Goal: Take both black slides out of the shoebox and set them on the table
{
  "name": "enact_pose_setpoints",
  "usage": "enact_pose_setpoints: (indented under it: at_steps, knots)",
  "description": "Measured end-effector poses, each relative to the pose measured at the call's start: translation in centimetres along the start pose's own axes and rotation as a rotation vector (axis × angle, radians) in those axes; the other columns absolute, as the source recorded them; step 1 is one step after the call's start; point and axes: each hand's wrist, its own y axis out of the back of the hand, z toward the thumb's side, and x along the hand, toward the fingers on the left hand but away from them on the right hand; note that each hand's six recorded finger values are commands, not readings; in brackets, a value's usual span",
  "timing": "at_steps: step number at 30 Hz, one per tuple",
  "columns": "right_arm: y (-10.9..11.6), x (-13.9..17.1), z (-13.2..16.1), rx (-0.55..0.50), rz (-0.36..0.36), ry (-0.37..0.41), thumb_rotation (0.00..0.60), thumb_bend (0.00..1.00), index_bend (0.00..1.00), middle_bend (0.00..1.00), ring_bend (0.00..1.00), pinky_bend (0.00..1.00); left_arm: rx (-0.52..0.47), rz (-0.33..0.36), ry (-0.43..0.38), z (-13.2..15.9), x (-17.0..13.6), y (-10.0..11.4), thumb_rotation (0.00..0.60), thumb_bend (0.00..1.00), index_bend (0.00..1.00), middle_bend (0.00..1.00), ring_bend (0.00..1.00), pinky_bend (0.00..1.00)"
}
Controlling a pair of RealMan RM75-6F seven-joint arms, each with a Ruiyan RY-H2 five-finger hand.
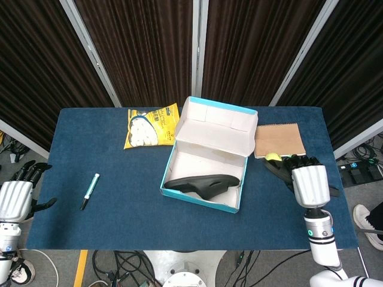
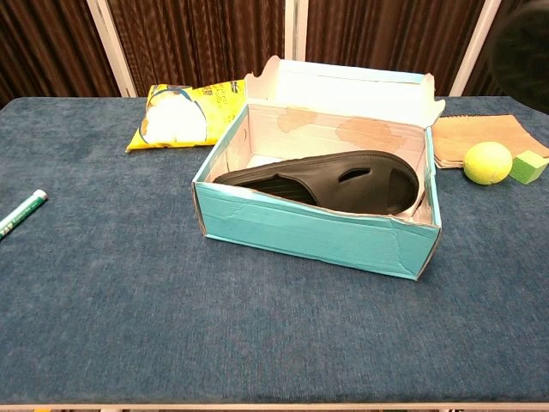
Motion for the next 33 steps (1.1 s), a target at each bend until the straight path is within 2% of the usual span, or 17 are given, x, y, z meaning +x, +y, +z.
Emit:
enact_pose_setpoints:
  at_steps: [7,16,33]
  knots:
    - [-3.5,0.8,-2.8,0.025,0.091,-0.044,0.6,0.37,0.82,0.66,0.56,0.67,0.016,-0.011,-0.011,0.6,-0.1,-0.1,0.6,0.07,0.23,0.2,0.11,0.32]
    - [-7.6,0.7,-2.3,0.008,0.193,-0.034,0.6,0.37,0.82,0.66,0.56,0.67,0.025,-0.017,-0.024,1.5,0.0,-0.1,0.6,0.07,0.23,0.2,0.11,0.32]
    - [-9.4,-2.0,0.4,0.074,0.24,0.042,0.6,0.31,0.78,0.66,0.55,0.64,0.02,-0.035,-0.008,1.2,-0.1,-1.0,0.6,0.07,0.23,0.2,0.11,0.32]
